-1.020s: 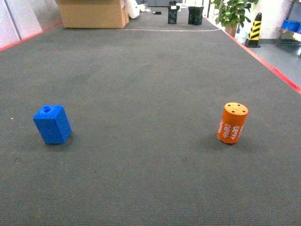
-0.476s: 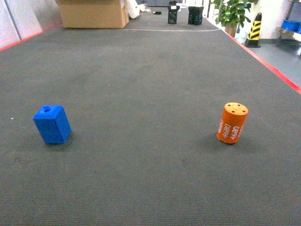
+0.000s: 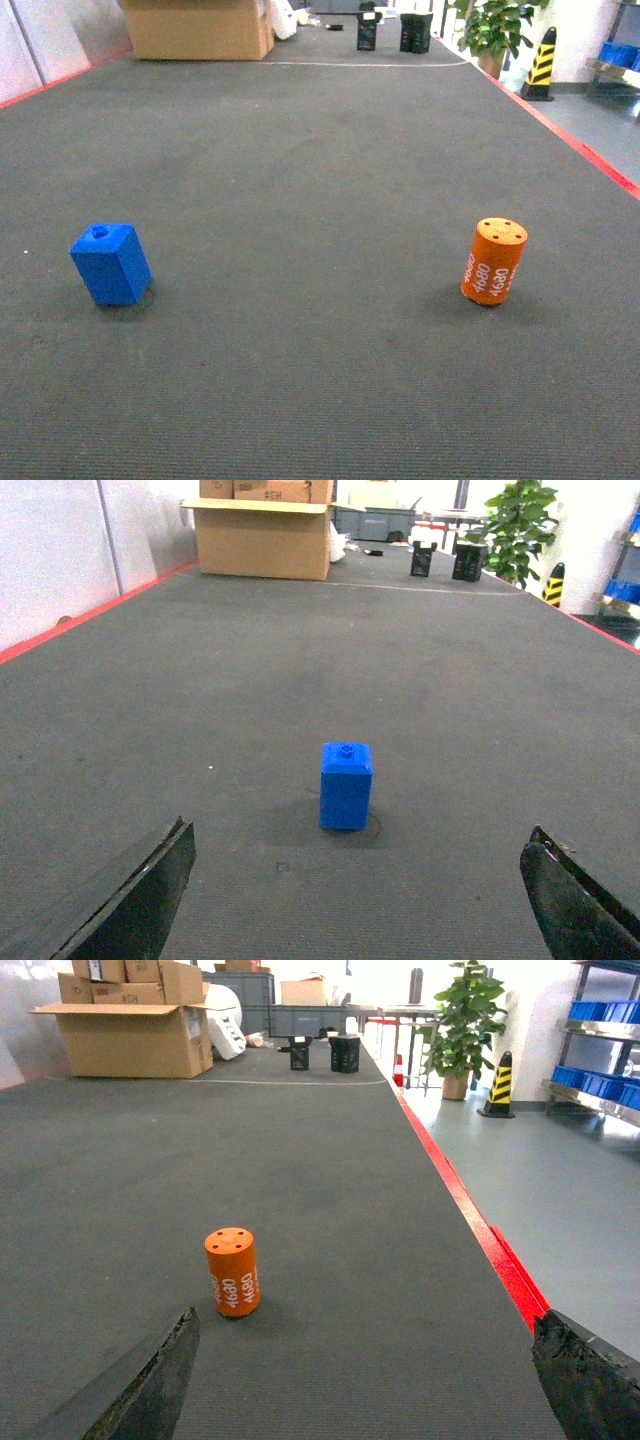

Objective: Sort blue parts and orange caps into right shelf containers

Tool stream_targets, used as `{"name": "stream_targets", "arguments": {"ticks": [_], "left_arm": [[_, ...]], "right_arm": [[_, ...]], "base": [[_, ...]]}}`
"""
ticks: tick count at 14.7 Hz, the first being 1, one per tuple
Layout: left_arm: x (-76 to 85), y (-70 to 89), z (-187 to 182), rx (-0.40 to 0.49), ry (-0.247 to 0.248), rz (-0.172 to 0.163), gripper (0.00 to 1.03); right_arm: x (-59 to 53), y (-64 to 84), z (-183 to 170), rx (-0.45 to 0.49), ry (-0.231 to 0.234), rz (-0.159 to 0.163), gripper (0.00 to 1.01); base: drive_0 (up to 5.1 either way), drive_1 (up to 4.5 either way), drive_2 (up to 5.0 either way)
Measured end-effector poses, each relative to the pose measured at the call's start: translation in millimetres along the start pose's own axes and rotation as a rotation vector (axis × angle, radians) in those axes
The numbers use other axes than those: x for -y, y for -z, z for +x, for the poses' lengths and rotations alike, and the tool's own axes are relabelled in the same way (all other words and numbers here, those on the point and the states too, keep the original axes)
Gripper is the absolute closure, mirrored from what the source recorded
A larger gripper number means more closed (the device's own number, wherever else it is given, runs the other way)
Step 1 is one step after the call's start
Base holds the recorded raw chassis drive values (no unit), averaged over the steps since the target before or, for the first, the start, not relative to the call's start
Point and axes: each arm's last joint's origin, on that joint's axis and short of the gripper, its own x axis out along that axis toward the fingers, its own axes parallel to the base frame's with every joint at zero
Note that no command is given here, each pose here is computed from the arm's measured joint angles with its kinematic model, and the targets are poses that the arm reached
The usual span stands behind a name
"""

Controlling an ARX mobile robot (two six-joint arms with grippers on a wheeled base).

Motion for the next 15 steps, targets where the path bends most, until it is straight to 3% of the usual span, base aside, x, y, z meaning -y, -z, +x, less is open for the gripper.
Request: {"name": "stream_targets", "arguments": {"ticks": [3, 5, 6, 8, 11, 13, 14, 15], "left_arm": [[0.0, 0.0, 0.0, 0.0, 0.0, 0.0, 0.05], [0.0, -0.1, 0.0, 0.001, 0.002, 0.0, 0.05], [0.0, 0.0, 0.0, 0.0, 0.0, 0.0, 0.05], [0.0, -0.1, 0.0, 0.001, 0.0, 0.0, 0.05], [0.0, -0.1, 0.0, 0.001, 0.0, 0.0, 0.05], [0.0, -0.1, 0.0, 0.001, 0.0, 0.0, 0.05], [0.0, -0.1, 0.0, 0.001, 0.0, 0.0, 0.05], [0.0, -0.1, 0.0, 0.001, 0.0, 0.0, 0.05]], "right_arm": [[0.0, 0.5, 0.0, -0.005, 0.002, 0.0, 0.03], [1.5, 5.5, 9.2, -0.252, 0.079, -0.031, 0.03], [3.8, 5.3, 18.2, -0.273, 0.08, -0.029, 0.03], [1.7, -6.8, 49.3, -0.272, 0.036, -0.049, 0.03], [-14.7, -15.9, 114.8, -0.305, -0.067, -0.072, 0.03], [-31.3, -10.6, 167.0, -0.42, -0.116, -0.067, 0.03], [-43.3, -3.4, 209.1, -0.487, -0.113, -0.059, 0.03], [-48.2, -2.1, 224.8, -0.506, -0.124, -0.052, 0.03]], "base": [[0.0, 0.0, 0.0], [0.0, 0.0, 0.0], [0.0, 0.0, 0.0], [0.0, 0.0, 0.0], [0.0, 0.0, 0.0], [0.0, 0.0, 0.0], [0.0, 0.0, 0.0], [0.0, 0.0, 0.0]]}}
